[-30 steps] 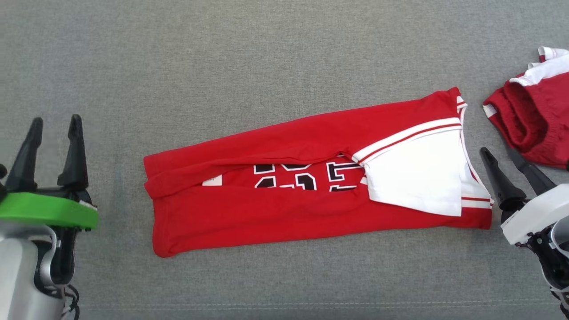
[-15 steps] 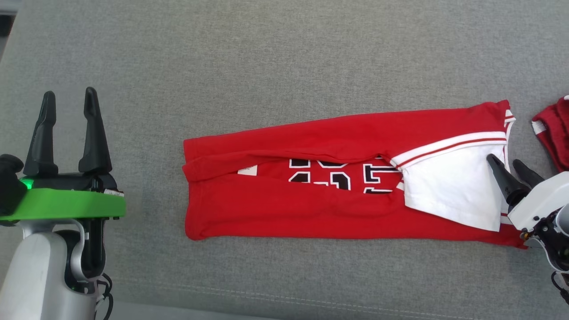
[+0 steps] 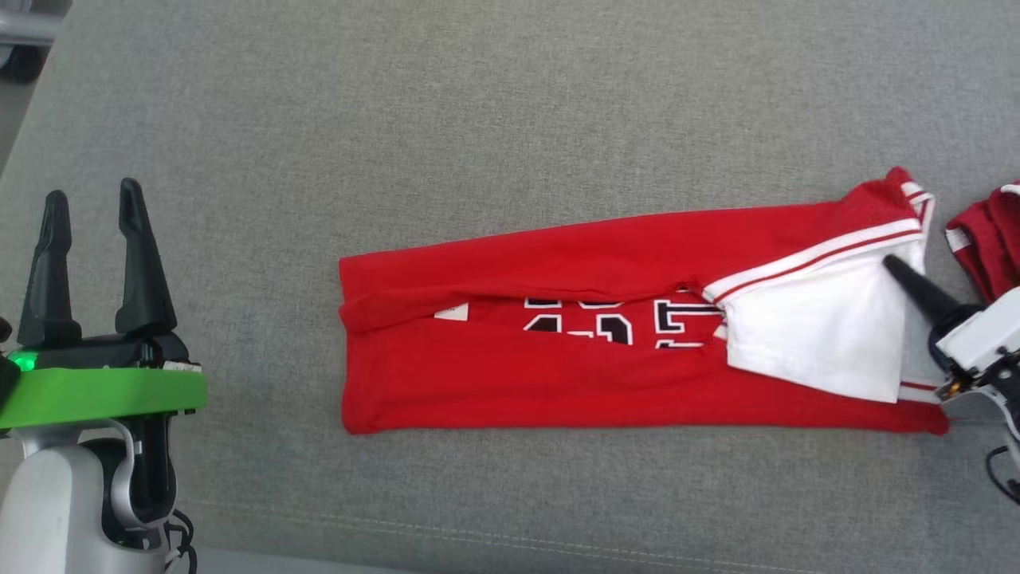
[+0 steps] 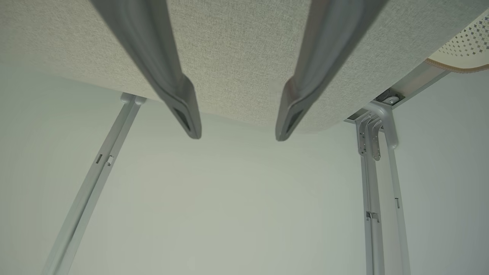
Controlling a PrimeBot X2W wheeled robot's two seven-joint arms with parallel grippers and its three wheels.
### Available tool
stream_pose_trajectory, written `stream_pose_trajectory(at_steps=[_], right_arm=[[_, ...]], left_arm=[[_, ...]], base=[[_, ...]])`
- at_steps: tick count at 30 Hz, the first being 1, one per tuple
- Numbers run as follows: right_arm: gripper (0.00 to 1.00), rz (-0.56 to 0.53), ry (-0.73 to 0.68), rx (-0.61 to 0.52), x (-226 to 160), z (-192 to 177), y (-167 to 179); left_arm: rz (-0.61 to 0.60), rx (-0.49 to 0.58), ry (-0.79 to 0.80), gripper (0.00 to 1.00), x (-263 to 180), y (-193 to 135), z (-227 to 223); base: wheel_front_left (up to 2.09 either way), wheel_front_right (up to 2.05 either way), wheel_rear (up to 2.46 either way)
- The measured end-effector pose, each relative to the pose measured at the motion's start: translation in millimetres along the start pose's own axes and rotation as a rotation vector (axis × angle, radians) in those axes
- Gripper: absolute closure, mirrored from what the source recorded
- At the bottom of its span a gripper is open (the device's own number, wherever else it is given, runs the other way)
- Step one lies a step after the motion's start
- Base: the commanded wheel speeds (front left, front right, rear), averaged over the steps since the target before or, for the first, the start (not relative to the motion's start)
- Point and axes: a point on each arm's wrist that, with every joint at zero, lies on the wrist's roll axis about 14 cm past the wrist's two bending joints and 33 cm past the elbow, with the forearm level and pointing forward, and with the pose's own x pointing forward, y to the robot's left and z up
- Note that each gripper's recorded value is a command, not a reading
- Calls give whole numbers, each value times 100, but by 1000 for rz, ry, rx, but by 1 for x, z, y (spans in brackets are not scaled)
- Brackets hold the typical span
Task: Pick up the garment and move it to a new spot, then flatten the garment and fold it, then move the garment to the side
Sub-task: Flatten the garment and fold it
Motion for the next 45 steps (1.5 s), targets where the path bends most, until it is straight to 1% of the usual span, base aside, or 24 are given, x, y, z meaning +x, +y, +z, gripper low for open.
stream_pose_trajectory(at_steps=[3, 6, 9, 11, 13, 17, 20, 24, 27, 28, 33, 36, 40, 44, 45], right_arm=[[100, -46, -86, -4, -16, 38, -17], [100, -109, -174, -2, -37, 76, -37], [100, -139, -203, -15, -53, 92, -47], [100, -108, -184, -22, -53, 90, -37], [100, -8, -134, -22, -46, 76, -9], [100, 228, 28, 1, -30, 23, 61], [100, 331, 138, 1, -23, -17, 97], [100, 408, 196, 2, -13, -51, 131], [100, 446, 204, 3, -2, -69, 157], [100, 443, 197, 7, 2, -73, 162], [100, 408, 225, -65, 21, -104, 169], [100, 392, 225, -59, 29, -115, 173], [100, 405, 224, -36, 40, -121, 188], [100, 413, 233, -53, 47, -129, 197], [91, 412, 239, -67, 48, -132, 198]], left_arm=[[-19, -5, -2, 0, 0, -6, 0], [-44, -41, 8, 0, -3, -17, -6], [-59, -66, 8, 0, -6, -25, -6], [-60, -70, 4, 0, -7, -26, -5], [-66, -70, 9, 0, -9, -27, -7], [-83, -78, 22, 0, -11, -30, -12], [-122, -80, 47, 0, -12, -41, -20], [-151, -77, 74, 0, -15, -48, -29], [-155, -69, 68, 0, -13, -48, -27], [-163, -68, 67, 0, -12, -50, -27], [-133, -43, 85, 0, -16, -38, -31], [-118, -32, 92, 0, -18, -32, -32], [-95, -15, 109, 0, -23, -23, -35], [-78, -7, 110, 0, -25, -17, -34], [-74, -6, 109, 0, -26, -16, -34]], base=[[0, 0, 0], [0, 0, 0], [0, 0, 0], [0, 0, 0], [0, 0, 0], [0, 0, 0], [0, 0, 0], [0, 0, 0], [0, 0, 0], [0, 0, 0], [0, 0, 0], [0, 0, 0], [0, 0, 0], [0, 0, 0], [0, 0, 0]])
